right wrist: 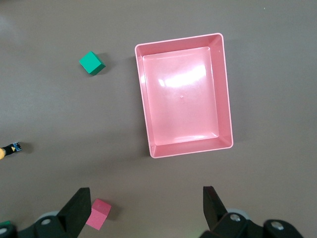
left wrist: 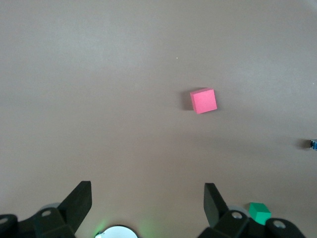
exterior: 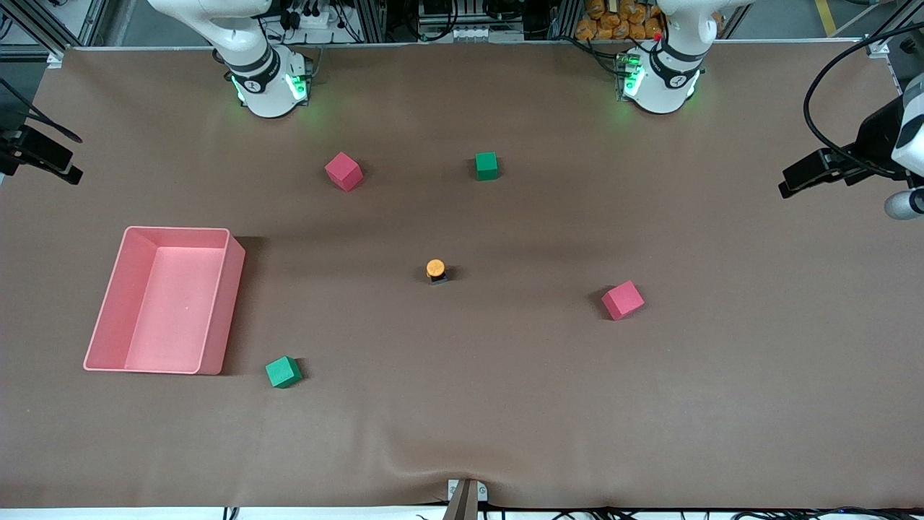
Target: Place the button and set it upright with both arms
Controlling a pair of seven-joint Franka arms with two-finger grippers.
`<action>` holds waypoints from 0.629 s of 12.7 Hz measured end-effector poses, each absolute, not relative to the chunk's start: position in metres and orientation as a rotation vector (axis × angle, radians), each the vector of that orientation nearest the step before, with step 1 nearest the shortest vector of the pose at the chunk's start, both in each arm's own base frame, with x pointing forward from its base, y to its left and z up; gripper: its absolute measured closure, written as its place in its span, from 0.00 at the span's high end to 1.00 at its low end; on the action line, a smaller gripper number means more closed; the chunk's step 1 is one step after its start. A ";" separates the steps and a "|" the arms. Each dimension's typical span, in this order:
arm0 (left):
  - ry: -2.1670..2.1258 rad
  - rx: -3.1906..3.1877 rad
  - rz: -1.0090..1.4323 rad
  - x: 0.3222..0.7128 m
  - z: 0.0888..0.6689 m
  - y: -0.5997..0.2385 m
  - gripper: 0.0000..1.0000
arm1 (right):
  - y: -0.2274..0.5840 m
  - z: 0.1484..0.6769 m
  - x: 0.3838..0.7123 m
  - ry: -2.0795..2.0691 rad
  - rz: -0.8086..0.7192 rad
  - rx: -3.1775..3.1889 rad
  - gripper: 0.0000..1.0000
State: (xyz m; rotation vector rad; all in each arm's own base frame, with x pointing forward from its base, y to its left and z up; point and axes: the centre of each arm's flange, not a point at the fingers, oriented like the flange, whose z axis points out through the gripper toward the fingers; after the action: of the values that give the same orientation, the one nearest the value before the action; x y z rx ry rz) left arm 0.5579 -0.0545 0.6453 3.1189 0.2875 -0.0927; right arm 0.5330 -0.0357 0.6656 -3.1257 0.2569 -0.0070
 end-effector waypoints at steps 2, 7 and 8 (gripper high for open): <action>0.250 3.126 -0.039 0.548 0.640 -0.063 1.00 | -0.035 0.666 0.533 0.255 -0.008 -3.126 1.00; 0.156 3.129 0.040 0.539 0.643 -0.058 1.00 | -0.035 0.666 0.533 0.254 -0.008 -3.126 1.00; 0.152 3.129 0.044 0.539 0.644 -0.053 1.00 | -0.035 0.666 0.533 0.254 -0.008 -3.126 1.00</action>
State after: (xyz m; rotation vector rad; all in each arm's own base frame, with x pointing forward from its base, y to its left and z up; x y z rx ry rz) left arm 0.5394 -0.0534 0.6440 3.1293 0.1525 0.0436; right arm 0.5332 -0.0348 0.6656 -3.1259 0.2541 -0.0079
